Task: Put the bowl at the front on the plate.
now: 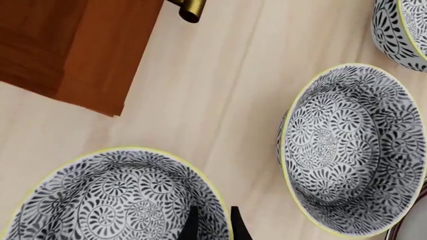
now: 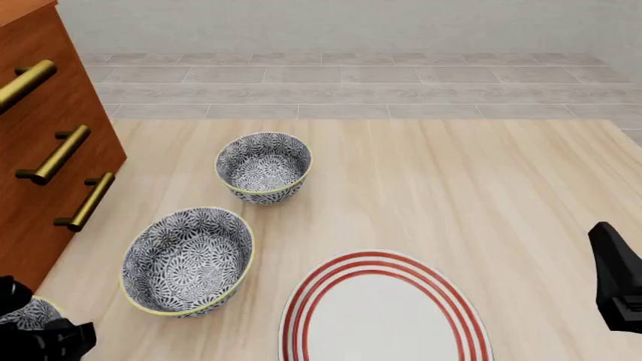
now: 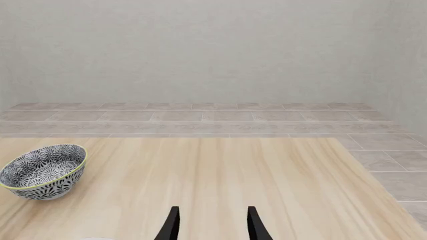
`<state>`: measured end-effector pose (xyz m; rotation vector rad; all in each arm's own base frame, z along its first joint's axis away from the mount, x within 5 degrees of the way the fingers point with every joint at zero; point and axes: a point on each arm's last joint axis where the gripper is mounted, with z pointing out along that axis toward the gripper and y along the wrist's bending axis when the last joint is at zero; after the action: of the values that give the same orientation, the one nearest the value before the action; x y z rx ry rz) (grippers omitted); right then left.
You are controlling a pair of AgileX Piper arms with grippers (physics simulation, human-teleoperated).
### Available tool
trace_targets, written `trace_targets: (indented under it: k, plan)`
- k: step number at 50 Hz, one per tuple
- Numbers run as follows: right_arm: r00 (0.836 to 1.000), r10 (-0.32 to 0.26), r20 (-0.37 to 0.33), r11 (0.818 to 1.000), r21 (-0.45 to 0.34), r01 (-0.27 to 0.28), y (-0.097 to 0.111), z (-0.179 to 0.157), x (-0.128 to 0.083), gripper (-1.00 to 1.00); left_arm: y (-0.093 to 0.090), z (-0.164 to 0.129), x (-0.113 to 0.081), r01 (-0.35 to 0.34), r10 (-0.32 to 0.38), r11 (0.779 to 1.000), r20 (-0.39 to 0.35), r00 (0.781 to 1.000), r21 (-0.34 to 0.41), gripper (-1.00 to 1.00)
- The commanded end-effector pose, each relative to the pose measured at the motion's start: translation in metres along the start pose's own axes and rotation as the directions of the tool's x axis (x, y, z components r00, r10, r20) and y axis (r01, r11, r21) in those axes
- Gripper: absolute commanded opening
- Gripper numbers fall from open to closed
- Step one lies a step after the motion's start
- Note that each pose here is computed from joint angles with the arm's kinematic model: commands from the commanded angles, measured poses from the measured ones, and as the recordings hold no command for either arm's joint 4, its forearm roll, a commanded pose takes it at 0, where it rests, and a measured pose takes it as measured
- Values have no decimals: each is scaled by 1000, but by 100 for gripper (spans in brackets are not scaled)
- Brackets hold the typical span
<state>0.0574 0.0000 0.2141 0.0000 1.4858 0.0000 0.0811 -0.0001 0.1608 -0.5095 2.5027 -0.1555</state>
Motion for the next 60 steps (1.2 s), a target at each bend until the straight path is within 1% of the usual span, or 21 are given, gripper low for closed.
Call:
trace_targets:
  k: [1, 11, 20, 31, 32, 40, 43, 60]
  plan:
    - [1000, 0, 1, 1000, 0, 0, 0, 0, 0, 100, 0, 0, 1, -2, 2, 1000, -3, 1000, 3, -100]
    - [1000, 0, 0, 1000, 0, 0, 0, 0, 0, 100, 0, -11, -2, -11, 11, 1000, 8, 1000, 1, -100]
    - [1000, 0, 1, 1000, 0, 0, 0, 0, 0, 100, -4, -32, -11, -30, 29, 1000, 39, 999, 10, -100]
    - [1000, 0, 1, 1000, 0, 0, 0, 0, 0, 100, -6, -52, -19, -41, 40, 999, 69, 997, 12, -100]
    - [1000, 0, 1, 1000, 0, 0, 0, 0, 0, 100, -7, -57, -21, -38, 36, 999, 81, 996, 19, -100]
    - [1000, 0, 0, 1000, 0, 0, 0, 0, 0, 100, -9, -69, -24, -37, 34, 999, 95, 995, 25, -100]
    - [1000, 0, 0, 1000, 0, 0, 0, 0, 0, 100, -11, -75, -27, -42, 38, 998, 118, 992, 37, -100]
    - [1000, 0, 1, 1000, 0, 0, 0, 0, 0, 100, -16, -97, -34, -52, 40, 996, 153, 987, 73, -100]
